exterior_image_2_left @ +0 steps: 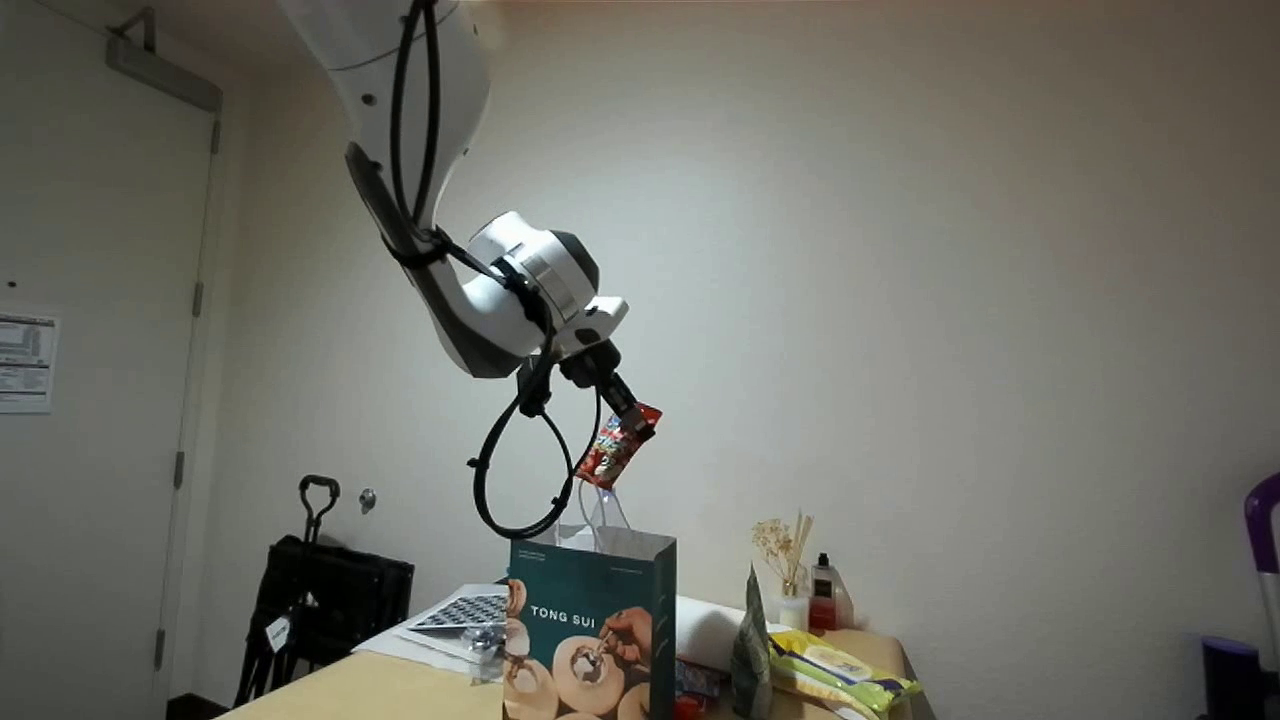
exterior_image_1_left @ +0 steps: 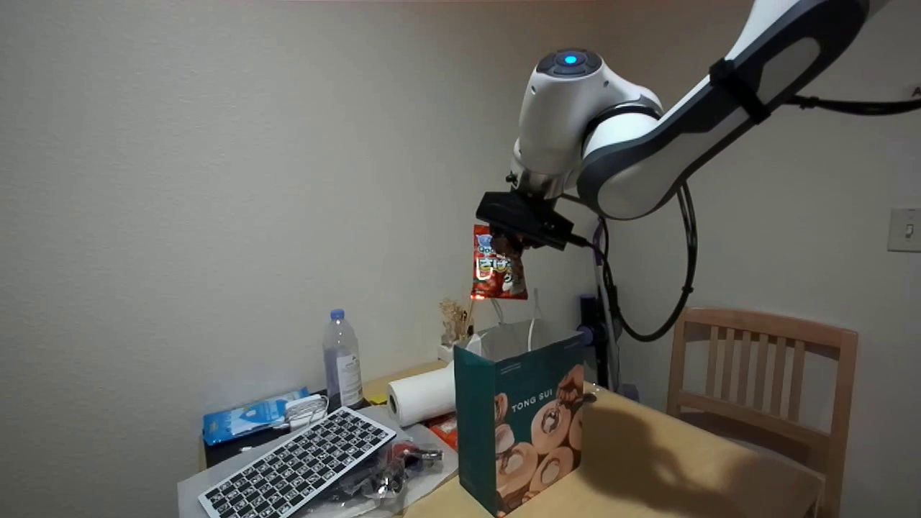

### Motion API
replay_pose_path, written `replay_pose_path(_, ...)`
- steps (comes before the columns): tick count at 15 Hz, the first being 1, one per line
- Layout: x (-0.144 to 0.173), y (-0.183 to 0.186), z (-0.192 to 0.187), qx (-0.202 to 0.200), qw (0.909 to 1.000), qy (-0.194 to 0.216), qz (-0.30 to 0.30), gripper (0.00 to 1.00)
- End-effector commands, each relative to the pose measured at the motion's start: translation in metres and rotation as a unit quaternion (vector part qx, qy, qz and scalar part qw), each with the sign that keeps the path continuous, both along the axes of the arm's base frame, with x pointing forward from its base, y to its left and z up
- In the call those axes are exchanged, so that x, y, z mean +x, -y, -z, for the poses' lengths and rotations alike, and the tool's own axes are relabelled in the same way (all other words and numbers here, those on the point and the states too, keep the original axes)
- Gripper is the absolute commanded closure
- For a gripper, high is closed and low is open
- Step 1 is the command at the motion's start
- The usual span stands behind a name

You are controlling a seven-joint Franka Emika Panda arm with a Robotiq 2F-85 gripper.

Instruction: Pick up the sachet from the table and put it in the bag.

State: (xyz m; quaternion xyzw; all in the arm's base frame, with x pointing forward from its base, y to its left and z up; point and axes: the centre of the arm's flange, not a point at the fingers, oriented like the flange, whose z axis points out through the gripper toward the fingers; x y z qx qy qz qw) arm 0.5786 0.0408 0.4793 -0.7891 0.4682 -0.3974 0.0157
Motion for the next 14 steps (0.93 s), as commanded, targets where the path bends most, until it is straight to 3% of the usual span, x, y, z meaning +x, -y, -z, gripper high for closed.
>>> replay_pose_path(1,0.012,0.009,0.004,0.021,0.9998,0.002,-0.007,0.99)
replay_pose_path(6,-0.007,0.028,-0.014,0.005,0.9997,0.011,0.023,0.99)
replay_pose_path(10,-0.033,0.038,-0.027,0.007,0.999,-0.013,0.041,0.99)
replay_pose_path(14,-0.046,0.038,-0.015,0.05,0.9973,-0.052,0.015,0.99)
